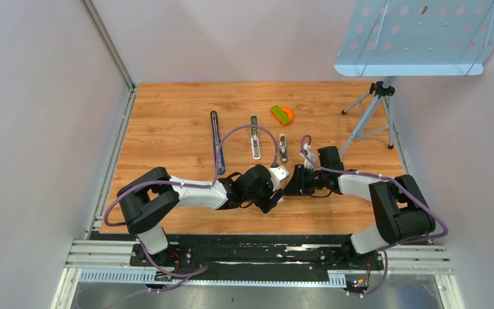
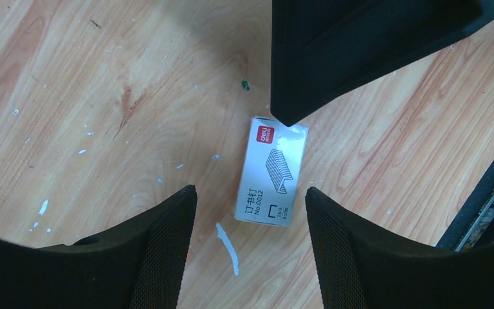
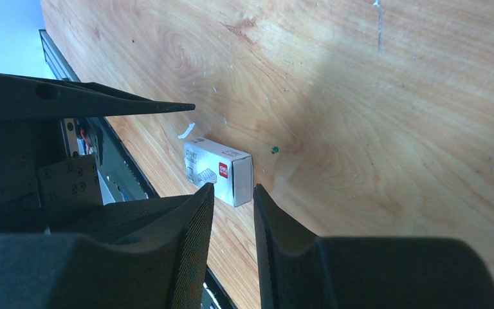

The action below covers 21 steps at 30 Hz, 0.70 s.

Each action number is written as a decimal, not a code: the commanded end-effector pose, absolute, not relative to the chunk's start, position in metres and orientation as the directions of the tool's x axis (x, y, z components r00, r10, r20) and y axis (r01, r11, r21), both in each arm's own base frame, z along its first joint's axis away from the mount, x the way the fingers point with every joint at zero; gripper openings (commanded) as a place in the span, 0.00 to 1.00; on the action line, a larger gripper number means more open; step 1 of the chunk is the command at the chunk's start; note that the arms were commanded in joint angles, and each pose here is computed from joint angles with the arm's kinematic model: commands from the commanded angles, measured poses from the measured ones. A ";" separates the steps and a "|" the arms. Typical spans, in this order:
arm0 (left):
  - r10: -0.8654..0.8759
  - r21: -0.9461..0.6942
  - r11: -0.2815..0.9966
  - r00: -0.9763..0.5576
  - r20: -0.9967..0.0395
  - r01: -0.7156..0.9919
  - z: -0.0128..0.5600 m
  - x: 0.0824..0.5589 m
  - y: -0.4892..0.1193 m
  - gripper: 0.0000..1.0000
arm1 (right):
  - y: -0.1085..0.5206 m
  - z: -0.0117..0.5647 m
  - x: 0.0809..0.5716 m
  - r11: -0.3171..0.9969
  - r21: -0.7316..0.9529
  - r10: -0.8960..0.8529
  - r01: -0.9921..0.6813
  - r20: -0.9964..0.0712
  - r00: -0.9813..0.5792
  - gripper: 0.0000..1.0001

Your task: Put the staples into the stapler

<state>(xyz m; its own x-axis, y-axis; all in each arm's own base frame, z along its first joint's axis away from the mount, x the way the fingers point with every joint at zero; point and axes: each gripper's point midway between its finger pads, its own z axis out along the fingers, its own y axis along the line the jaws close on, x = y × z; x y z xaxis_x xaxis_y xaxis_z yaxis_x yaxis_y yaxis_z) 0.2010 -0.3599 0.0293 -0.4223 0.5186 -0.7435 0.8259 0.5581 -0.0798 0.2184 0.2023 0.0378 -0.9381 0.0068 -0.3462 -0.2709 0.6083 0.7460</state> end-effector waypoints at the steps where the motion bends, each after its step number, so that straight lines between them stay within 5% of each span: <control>1: 0.498 -0.086 0.520 -0.384 -0.777 0.850 0.039 0.201 -0.379 0.65 | 0.200 0.034 0.213 0.592 0.764 0.012 -0.257 -0.327 -0.945 0.32; 21: 0.541 -0.068 0.503 -0.375 -0.753 0.862 0.023 0.197 -0.379 0.52 | 0.208 0.031 0.210 0.533 0.808 0.010 -0.251 -0.302 -0.953 0.27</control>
<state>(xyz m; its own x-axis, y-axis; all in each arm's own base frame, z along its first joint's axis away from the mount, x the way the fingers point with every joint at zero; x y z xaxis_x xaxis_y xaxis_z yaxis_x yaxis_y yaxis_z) 0.1968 -0.3680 0.0216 -0.4001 0.5437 -0.7377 0.8486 0.5238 -0.0742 0.2128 0.2087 0.0324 -0.9478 0.0009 -0.3189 -0.2641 0.5586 0.7863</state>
